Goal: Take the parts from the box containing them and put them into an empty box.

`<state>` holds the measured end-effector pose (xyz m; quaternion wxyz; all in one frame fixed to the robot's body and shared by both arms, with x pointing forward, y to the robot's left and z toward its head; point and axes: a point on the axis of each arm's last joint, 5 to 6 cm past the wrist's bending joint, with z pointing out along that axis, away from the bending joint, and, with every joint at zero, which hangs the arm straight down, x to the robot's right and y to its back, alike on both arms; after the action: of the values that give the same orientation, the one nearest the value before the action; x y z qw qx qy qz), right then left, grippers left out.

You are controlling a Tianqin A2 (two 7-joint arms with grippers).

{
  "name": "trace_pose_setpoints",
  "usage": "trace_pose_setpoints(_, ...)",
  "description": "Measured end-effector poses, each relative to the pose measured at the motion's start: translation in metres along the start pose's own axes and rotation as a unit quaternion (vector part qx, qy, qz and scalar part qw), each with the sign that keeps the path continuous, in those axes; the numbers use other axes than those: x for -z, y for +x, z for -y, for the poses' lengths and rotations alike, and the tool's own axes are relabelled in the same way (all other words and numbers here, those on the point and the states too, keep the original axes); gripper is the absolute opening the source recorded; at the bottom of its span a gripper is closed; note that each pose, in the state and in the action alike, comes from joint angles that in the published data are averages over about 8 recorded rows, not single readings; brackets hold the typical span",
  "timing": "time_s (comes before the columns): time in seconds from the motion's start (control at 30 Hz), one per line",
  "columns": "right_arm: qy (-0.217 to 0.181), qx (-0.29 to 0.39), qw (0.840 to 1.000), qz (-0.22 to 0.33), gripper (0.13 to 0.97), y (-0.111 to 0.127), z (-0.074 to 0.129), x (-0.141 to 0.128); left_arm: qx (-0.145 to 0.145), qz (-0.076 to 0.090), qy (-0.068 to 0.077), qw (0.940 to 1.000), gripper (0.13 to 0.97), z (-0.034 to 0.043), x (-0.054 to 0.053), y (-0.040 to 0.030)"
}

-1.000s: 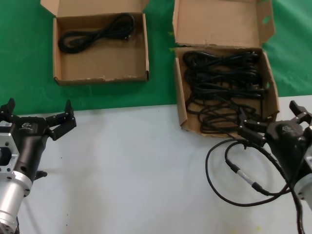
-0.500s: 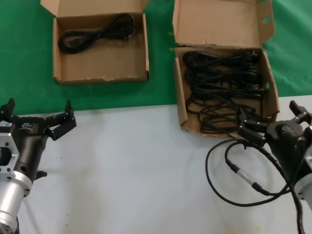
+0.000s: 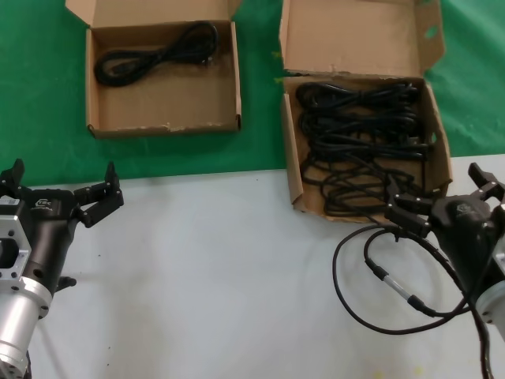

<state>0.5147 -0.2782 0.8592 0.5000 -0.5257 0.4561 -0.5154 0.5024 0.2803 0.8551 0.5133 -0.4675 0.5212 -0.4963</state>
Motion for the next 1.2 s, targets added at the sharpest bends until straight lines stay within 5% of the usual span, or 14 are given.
trace_pose_setpoints(1.2,0.000,0.000,1.000,0.000,0.966,0.0000,0.0000,0.0000,0.000,0.000,0.000,1.0000,0.966,0.0000,0.0000,0.0000)
